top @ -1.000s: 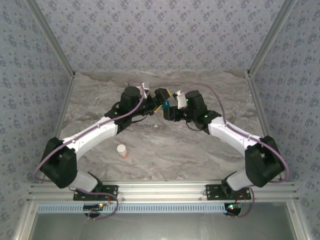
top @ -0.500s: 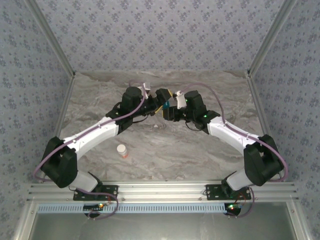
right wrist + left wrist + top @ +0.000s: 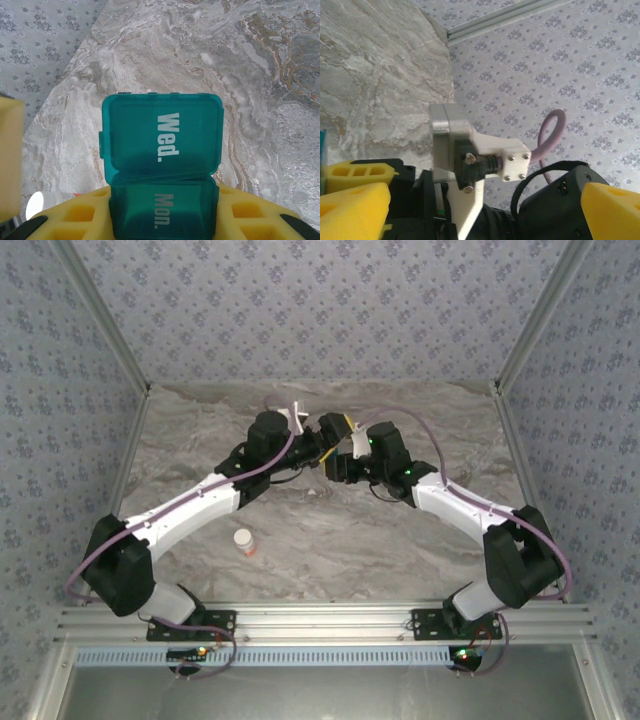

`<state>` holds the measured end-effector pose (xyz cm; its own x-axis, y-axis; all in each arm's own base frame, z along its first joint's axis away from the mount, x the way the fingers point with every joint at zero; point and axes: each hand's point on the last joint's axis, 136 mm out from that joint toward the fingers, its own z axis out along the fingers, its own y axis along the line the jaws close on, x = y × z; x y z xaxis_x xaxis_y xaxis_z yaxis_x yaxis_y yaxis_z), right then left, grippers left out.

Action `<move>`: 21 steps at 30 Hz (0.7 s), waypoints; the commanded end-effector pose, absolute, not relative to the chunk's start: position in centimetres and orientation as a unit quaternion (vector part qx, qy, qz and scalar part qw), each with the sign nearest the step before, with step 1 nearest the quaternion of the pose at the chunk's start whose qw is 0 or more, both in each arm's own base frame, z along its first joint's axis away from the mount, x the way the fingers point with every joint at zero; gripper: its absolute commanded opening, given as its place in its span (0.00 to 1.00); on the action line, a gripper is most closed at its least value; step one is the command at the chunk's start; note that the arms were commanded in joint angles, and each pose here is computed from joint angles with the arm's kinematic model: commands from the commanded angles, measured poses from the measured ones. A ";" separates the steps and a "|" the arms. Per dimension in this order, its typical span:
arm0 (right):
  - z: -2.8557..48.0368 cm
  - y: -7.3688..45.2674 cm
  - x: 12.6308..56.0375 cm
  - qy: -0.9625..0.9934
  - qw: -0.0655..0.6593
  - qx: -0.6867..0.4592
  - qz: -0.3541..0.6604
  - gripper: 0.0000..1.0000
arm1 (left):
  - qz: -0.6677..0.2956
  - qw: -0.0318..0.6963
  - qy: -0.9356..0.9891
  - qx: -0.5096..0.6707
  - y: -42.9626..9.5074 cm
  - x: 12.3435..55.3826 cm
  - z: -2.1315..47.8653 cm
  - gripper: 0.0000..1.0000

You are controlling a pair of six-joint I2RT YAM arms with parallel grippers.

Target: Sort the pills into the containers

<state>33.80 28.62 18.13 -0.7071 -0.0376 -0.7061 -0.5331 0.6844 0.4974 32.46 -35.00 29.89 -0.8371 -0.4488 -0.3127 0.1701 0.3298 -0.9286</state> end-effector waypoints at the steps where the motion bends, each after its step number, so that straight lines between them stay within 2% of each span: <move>1: 17.1 27.6 34.4 0.862 0.341 -0.153 0.341 0.36 | -0.529 0.325 0.776 -0.113 -32.1 33.0 31.0 0.98; 5: 13.5 26.6 34.4 0.892 0.299 -0.177 0.290 0.37 | -0.439 0.379 0.802 -0.145 -26.8 34.5 29.4 0.98; 11: 8.6 26.5 34.1 0.923 0.237 -0.232 0.197 0.38 | -0.391 0.397 0.807 -0.195 -21.1 35.6 26.9 0.98; 21: 4.5 27.4 33.1 0.930 0.190 -0.305 0.077 0.44 | -0.372 0.394 0.813 -0.213 -19.4 35.7 25.0 0.98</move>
